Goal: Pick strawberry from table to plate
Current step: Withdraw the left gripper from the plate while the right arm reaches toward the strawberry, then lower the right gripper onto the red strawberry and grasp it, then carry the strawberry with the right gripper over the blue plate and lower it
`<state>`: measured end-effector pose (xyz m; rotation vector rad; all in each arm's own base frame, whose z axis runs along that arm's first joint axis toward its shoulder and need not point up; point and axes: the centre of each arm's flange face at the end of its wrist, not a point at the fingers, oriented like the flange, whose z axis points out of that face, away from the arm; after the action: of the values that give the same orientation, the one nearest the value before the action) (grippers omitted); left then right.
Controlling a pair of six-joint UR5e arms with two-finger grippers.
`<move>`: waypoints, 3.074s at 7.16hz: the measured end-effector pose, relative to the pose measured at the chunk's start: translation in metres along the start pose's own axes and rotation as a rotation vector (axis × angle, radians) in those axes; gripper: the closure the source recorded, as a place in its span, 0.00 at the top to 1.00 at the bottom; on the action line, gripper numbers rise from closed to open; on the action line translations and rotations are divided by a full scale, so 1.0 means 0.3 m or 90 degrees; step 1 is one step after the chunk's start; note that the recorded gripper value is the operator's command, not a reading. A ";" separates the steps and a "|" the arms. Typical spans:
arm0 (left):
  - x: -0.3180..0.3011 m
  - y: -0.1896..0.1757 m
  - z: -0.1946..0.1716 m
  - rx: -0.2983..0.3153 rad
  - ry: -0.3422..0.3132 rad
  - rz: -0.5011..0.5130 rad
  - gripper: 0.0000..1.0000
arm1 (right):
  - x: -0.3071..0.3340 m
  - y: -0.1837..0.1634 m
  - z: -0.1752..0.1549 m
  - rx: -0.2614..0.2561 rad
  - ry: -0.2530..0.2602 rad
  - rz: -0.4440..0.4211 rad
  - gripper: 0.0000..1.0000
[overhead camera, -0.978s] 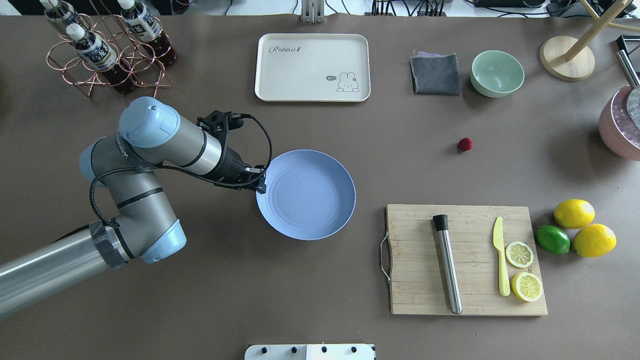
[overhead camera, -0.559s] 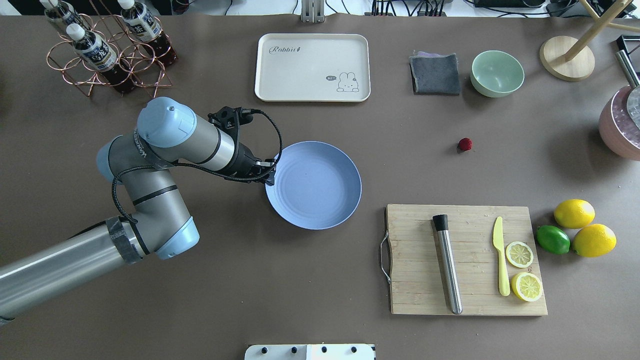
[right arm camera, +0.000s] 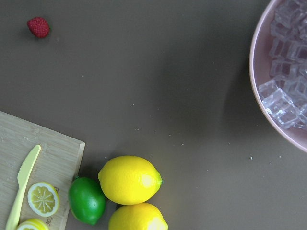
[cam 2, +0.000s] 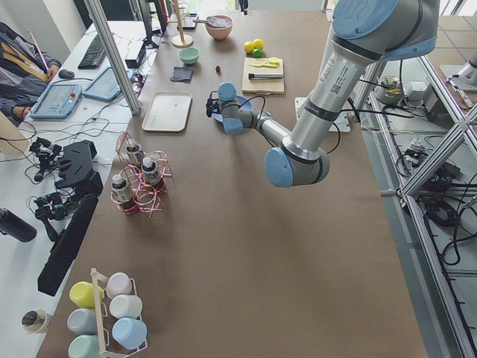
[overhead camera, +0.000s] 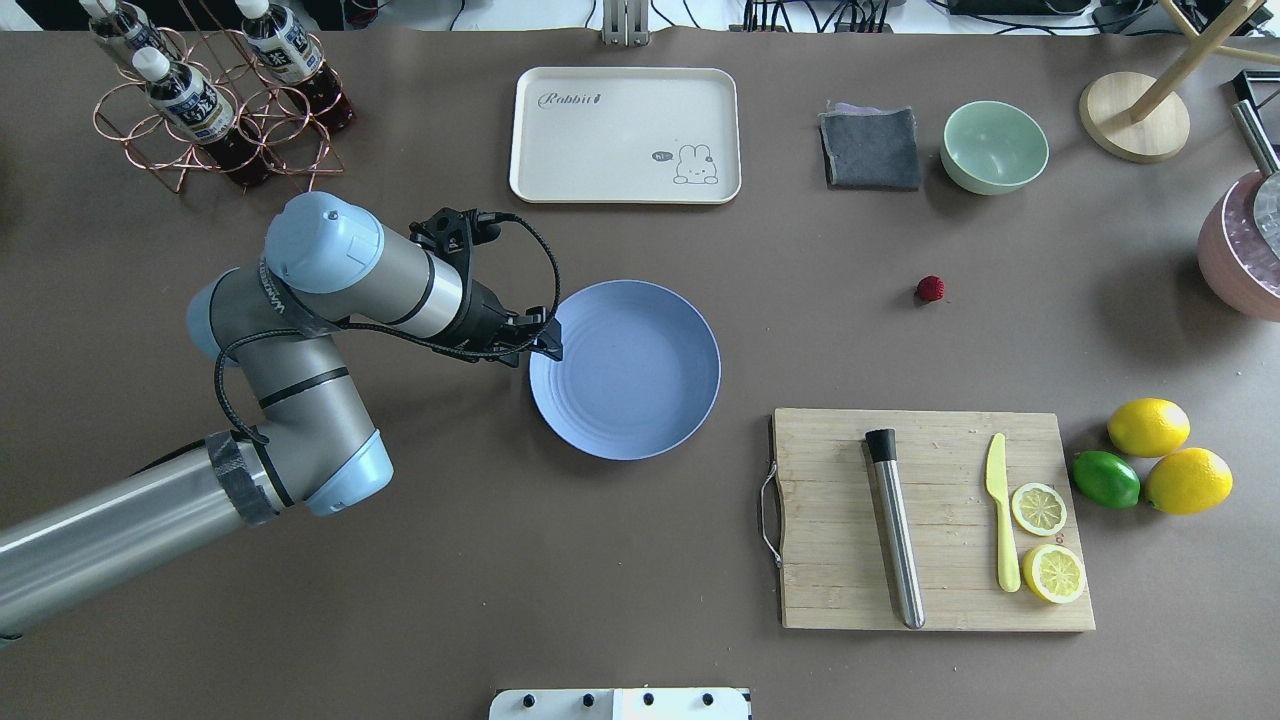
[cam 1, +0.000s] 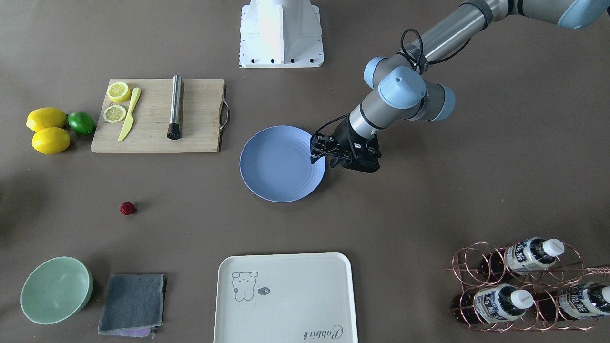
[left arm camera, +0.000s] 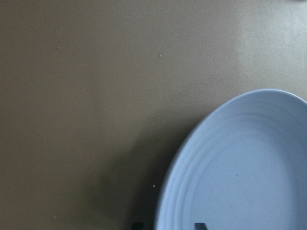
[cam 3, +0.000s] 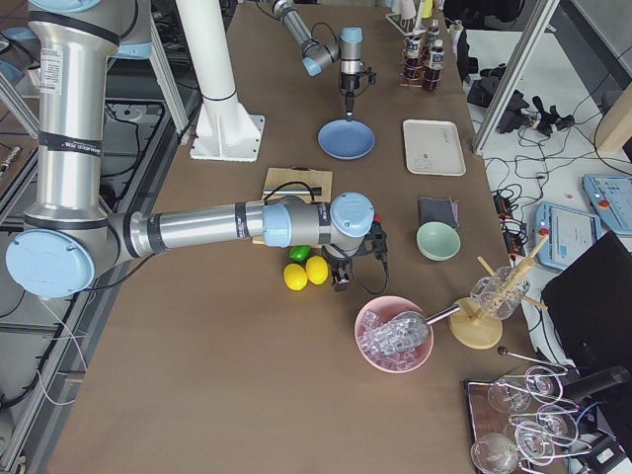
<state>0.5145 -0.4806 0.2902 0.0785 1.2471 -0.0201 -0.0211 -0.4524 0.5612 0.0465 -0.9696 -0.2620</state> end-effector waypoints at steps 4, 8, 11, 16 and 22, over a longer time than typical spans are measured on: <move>-0.255 0.058 -0.411 0.031 -0.022 0.006 0.97 | -0.366 -0.449 0.112 -0.015 0.015 0.050 0.98; -0.481 0.178 -0.554 0.031 -0.062 0.016 0.97 | -0.717 -0.693 0.575 0.065 0.073 0.102 0.97; -0.485 0.183 -0.563 0.032 -0.062 0.016 0.97 | -0.770 -0.705 0.713 0.068 0.090 0.089 0.90; -0.490 0.179 -0.552 0.033 -0.066 0.014 0.97 | -0.785 -0.681 0.763 0.054 0.096 0.079 0.00; -0.497 0.172 -0.550 0.035 -0.068 0.014 0.97 | -1.152 -0.790 0.570 0.074 0.036 0.102 0.00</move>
<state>0.3141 -0.4217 0.3819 0.1367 1.1384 -0.0398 -0.3941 -0.5852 0.3419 0.0811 -0.9255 -0.0569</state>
